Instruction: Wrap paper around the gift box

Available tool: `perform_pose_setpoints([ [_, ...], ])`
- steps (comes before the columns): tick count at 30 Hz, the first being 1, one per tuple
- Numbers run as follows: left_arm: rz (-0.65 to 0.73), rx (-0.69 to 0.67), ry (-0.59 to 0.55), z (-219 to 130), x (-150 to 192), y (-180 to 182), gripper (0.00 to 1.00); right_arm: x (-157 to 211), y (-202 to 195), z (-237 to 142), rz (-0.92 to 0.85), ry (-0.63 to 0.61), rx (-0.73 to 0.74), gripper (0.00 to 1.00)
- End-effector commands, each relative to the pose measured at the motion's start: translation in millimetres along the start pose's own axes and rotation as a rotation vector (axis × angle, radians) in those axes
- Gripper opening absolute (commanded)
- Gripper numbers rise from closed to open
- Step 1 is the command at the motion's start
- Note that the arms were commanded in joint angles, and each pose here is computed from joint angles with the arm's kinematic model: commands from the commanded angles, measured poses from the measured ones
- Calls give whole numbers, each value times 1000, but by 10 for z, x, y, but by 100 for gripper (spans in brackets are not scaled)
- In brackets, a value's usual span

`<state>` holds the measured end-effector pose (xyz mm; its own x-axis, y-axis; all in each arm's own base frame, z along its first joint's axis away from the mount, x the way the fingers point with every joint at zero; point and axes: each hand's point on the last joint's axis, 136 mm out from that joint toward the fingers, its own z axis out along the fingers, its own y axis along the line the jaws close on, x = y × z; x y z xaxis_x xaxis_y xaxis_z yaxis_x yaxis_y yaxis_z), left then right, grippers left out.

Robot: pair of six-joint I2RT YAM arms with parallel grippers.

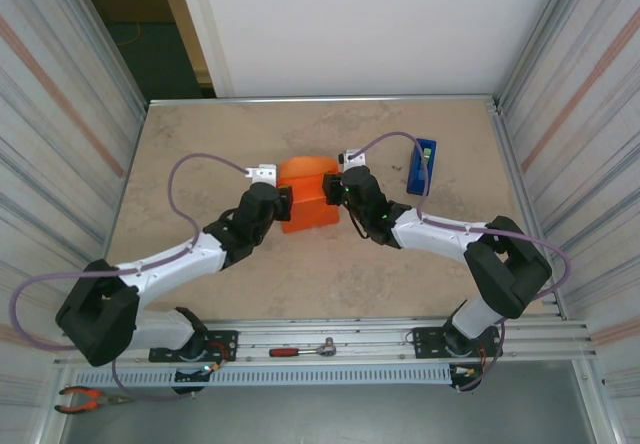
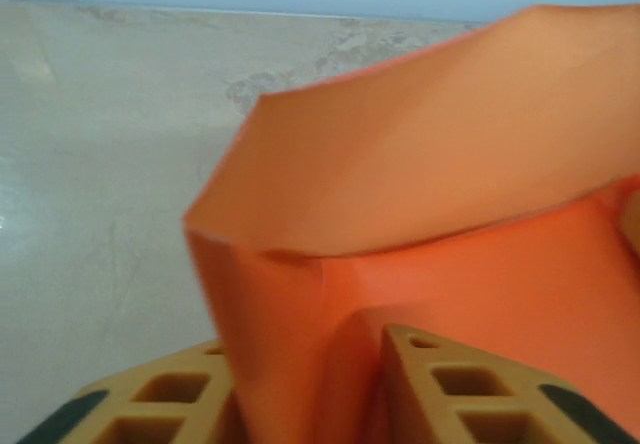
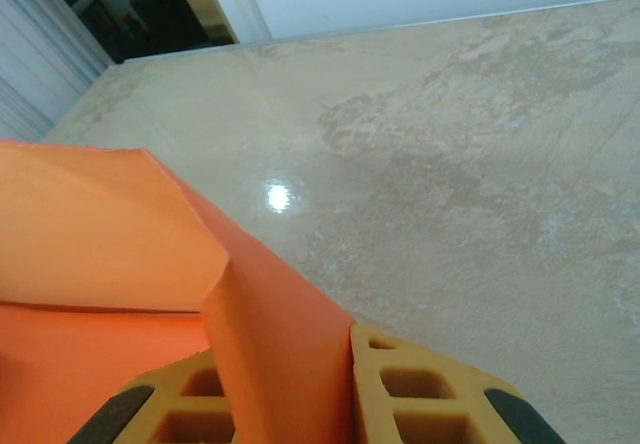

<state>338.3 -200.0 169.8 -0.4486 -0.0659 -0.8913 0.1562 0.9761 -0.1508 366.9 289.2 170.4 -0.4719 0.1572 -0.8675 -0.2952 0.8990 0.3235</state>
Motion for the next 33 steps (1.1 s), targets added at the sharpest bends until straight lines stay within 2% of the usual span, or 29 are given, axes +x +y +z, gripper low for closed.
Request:
perform_pose_setpoints([
  [1, -32, 5, -63, 67, -211, -88, 20, 301, -26, 28, -80, 87, -5, 0],
  [3, -38, 6, -66, 100, -211, -109, 14, 309, -26, 32, -83, 90, -6, 0],
  [5, -41, 9, -72, 116, -210, -127, 14, 307, -22, 36, -81, 89, -8, 0],
  [8, -42, 2, -76, 139, -230, -137, 27, 307, -18, 41, -82, 88, -9, 0],
  [9, -40, 1, -73, 148, -232, -142, 27, 305, -13, 39, -82, 87, -12, 0],
  [10, -36, 3, -72, 157, -238, -156, 20, 312, -15, 42, -82, 89, -12, 0],
  [11, -34, 6, -71, 164, -240, -166, 7, 311, -9, 47, -82, 89, -14, 0],
  [12, -32, 7, -71, 170, -241, -172, 0, 313, -7, 48, -83, 90, -14, 0],
  [15, -32, 5, -70, 194, -247, -185, 0, 322, -8, 46, -83, 92, -15, 0],
  [16, -34, 6, -70, 200, -258, -194, 6, 309, -5, 42, -83, 88, -16, 0],
  [17, -35, 4, -67, 214, -249, -196, 20, 307, -6, 42, -81, 87, -16, 0],
  [18, -36, 1, -66, 225, -250, -198, 23, 314, -9, 42, -81, 88, -16, 0],
  [19, -34, 5, -64, 237, -250, -212, 14, 309, -4, 43, -82, 88, -17, 0],
  [20, -30, 12, -64, 245, -259, -231, 0, 317, -7, 41, -81, 90, -18, 0],
  [23, -33, 16, -67, 264, -277, -254, 0, 314, -4, 41, -80, 89, -18, 0],
  [24, -32, 16, -65, 271, -276, -260, 2, 313, -5, 41, -79, 88, -18, 0],
  [26, -30, 6, -65, 285, -285, -255, 34, 318, -4, 44, -80, 89, -19, 0],
  [27, -29, 5, -62, 294, -283, -257, 34, 328, -6, 45, -81, 91, -19, 0],
  [29, -18, 12, -63, 311, -284, -279, 0, 326, -1, 44, -81, 91, -20, 0],
  [32, -17, 17, -71, 319, -307, -297, 0, 319, 5, 47, -81, 89, -24, 0],
  [33, -15, 15, -73, 322, -326, -300, 6, 321, 2, 49, -81, 90, -22, 0],
])
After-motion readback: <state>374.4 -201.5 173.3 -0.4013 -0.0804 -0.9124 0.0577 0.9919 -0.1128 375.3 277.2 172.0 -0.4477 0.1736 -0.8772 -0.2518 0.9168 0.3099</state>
